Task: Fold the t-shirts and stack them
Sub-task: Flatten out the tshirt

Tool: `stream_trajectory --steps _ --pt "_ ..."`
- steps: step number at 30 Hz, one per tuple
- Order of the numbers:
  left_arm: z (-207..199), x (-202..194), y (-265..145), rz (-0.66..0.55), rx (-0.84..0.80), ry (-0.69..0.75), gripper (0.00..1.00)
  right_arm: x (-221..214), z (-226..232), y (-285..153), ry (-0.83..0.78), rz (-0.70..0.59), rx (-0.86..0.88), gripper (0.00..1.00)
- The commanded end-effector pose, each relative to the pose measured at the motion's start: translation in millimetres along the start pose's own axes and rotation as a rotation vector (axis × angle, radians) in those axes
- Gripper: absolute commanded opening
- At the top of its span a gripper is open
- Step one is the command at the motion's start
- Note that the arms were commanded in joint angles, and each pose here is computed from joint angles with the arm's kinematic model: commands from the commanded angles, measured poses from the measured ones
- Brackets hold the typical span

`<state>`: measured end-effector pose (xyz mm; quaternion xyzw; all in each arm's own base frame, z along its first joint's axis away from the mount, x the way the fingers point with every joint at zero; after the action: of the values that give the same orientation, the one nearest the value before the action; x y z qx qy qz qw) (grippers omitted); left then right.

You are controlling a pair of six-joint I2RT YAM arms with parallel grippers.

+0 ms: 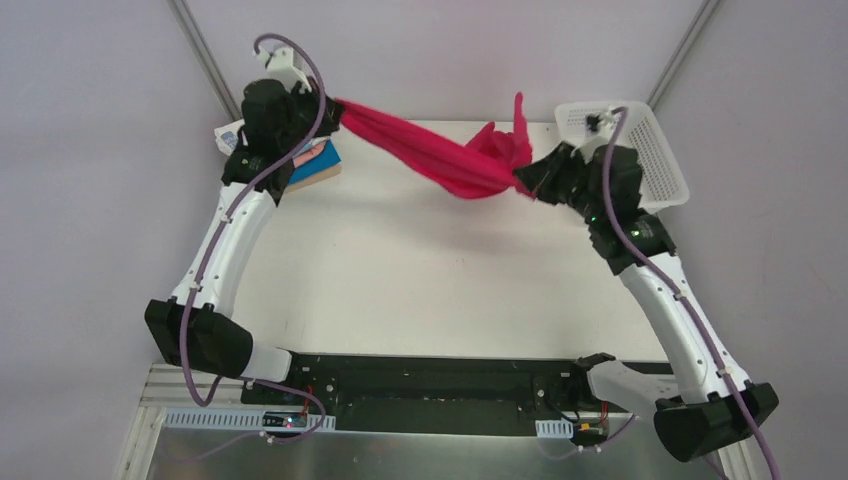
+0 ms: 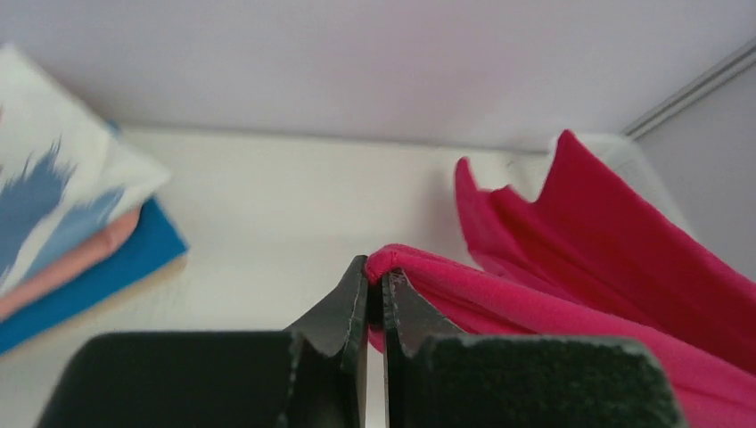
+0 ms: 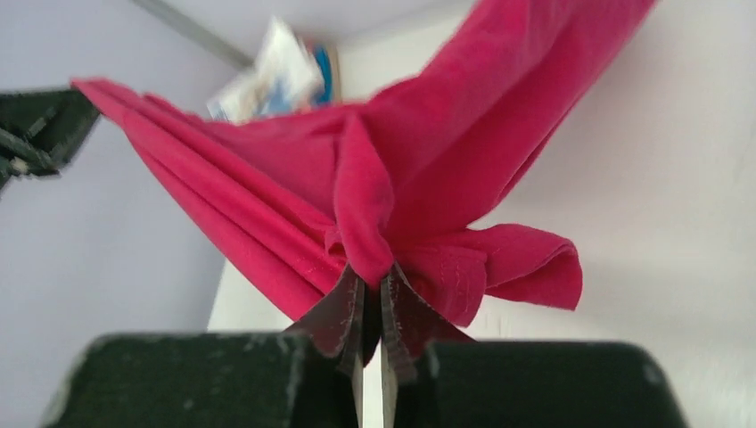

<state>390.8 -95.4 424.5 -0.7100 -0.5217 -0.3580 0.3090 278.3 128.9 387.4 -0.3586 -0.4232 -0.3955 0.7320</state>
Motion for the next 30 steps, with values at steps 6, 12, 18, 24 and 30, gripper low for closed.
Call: stream_trajectory --steps 6,12,18,24,30 --pt "185.8 -138.7 -72.8 0.077 0.82 0.005 0.64 -210.1 16.6 -26.1 0.192 0.501 -0.073 0.83" --pt "175.9 -146.1 -95.0 0.126 0.822 -0.082 0.99 -183.0 -4.1 -27.0 0.051 0.368 -0.226 1.0" --pt "138.2 -163.4 -95.4 0.294 0.543 -0.199 0.99 -156.5 -29.5 -16.1 0.011 0.234 -0.384 1.0" --pt "103.6 -203.2 -85.9 0.522 0.319 -0.287 0.99 -146.2 -33.9 29.5 0.07 0.302 -0.33 1.0" --pt "76.3 -253.0 -69.3 0.715 0.206 -0.33 0.95 -138.6 -57.2 91.4 0.142 0.342 -0.328 0.99"
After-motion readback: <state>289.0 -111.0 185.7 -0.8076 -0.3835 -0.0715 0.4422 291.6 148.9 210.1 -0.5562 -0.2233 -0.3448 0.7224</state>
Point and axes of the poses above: each gripper's point midway between its finger pads, its own y axis out along the fingers, its own z axis along the line the jaws close on, x = y × z, the point moved 6 cm from there along -y, back along the fingers, and after that the axes turned 12 degrees about -y, right-handed, at the moved point
